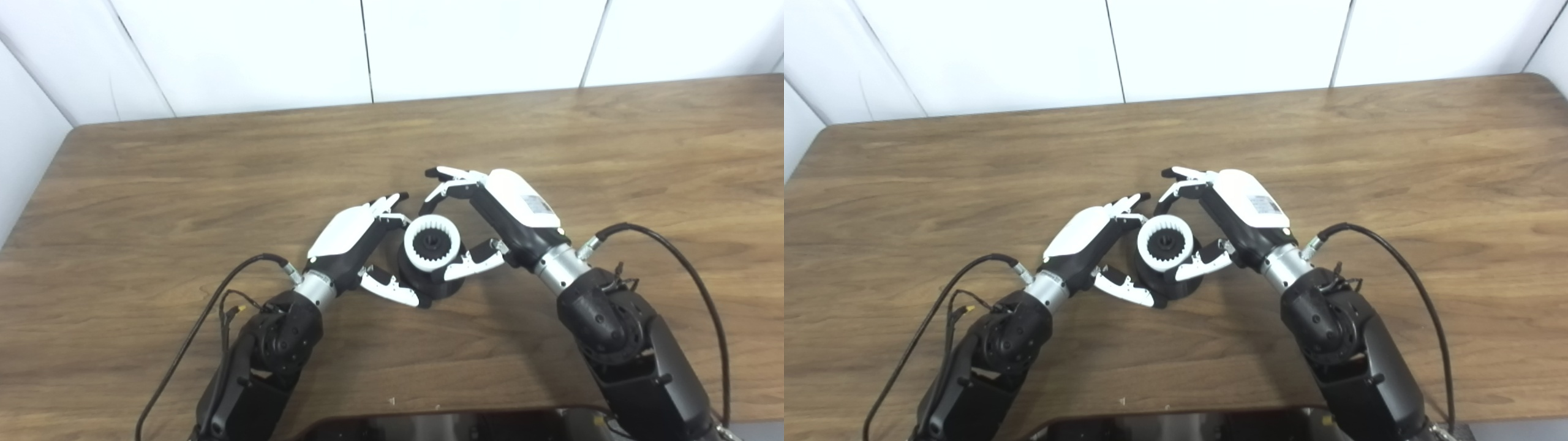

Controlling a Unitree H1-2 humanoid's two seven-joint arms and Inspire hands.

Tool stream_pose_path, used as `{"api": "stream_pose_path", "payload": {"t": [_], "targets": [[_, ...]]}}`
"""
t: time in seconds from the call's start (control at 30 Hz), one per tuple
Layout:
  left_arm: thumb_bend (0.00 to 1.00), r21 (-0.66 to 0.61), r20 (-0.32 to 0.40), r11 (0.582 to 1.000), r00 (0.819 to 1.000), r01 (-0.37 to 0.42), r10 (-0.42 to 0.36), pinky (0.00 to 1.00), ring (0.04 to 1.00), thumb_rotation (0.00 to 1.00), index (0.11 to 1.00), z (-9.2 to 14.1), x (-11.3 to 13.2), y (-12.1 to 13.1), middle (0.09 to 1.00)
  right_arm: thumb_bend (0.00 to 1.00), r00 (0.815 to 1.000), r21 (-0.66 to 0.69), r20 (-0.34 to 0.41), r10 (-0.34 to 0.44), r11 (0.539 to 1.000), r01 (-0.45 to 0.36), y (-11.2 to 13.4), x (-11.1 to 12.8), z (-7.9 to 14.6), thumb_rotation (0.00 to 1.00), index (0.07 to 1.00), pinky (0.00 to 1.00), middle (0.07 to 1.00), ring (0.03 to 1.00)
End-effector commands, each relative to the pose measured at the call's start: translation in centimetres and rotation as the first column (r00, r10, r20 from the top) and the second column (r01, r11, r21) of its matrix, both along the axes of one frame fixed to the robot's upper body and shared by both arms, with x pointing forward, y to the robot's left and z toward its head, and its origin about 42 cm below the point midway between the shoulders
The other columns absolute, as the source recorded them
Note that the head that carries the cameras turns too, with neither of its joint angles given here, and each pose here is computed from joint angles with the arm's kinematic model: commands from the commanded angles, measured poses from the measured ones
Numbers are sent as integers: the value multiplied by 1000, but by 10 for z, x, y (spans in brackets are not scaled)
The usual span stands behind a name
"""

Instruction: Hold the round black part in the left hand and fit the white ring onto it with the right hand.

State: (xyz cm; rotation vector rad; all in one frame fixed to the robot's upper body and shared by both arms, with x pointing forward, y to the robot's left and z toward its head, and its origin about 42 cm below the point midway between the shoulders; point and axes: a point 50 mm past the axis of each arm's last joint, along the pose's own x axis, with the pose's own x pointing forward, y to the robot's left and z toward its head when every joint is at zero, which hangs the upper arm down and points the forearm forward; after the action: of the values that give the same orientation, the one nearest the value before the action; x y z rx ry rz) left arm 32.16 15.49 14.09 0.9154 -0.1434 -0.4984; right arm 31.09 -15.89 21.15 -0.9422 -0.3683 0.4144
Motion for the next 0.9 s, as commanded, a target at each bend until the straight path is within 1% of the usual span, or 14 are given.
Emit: {"api": "stream_pose_path", "payload": {"t": [0.0, 0.13, 0.27, 0.43, 0.57, 0.87], "targets": [[986, -16, 76, 999, 997, 32, -31, 1000, 1000, 360, 609, 21, 6, -10, 1000, 520, 997, -26, 64, 36, 999, -35, 8, 9, 17, 155, 496, 892, 882, 860], [990, -17, 74, 999, 997, 31, -30, 1000, 1000, 364, 610, 21, 6, -11, 1000, 520, 997, -66, 60, 53, 997, -49, 9, 12, 19, 157, 496, 885, 881, 857], [985, -21, 77, 999, 997, 31, -29, 1000, 1000, 355, 609, 22, 7, -10, 1000, 521, 997, -77, 54, 51, 996, -47, 6, 12, 17, 155, 495, 869, 878, 853], [989, -32, 74, 999, 997, 30, -27, 1000, 1000, 361, 607, 22, 8, -9, 1000, 521, 1000, -73, 22, 17, 997, -15, -2, 11, 10, 154, 495, 877, 877, 854], [993, -33, 72, 999, 997, 26, -23, 1000, 1000, 371, 609, 23, 9, -5, 1000, 520, 1000, -73, 1, 1, 997, -1, -9, 9, 0, 154, 495, 880, 874, 851], [992, -31, 74, 999, 997, 23, -20, 1000, 1000, 365, 611, 26, 10, 0, 1000, 520, 999, -58, -27, -45, 997, 43, -18, 5, -15, 154, 495, 896, 875, 856]]}}
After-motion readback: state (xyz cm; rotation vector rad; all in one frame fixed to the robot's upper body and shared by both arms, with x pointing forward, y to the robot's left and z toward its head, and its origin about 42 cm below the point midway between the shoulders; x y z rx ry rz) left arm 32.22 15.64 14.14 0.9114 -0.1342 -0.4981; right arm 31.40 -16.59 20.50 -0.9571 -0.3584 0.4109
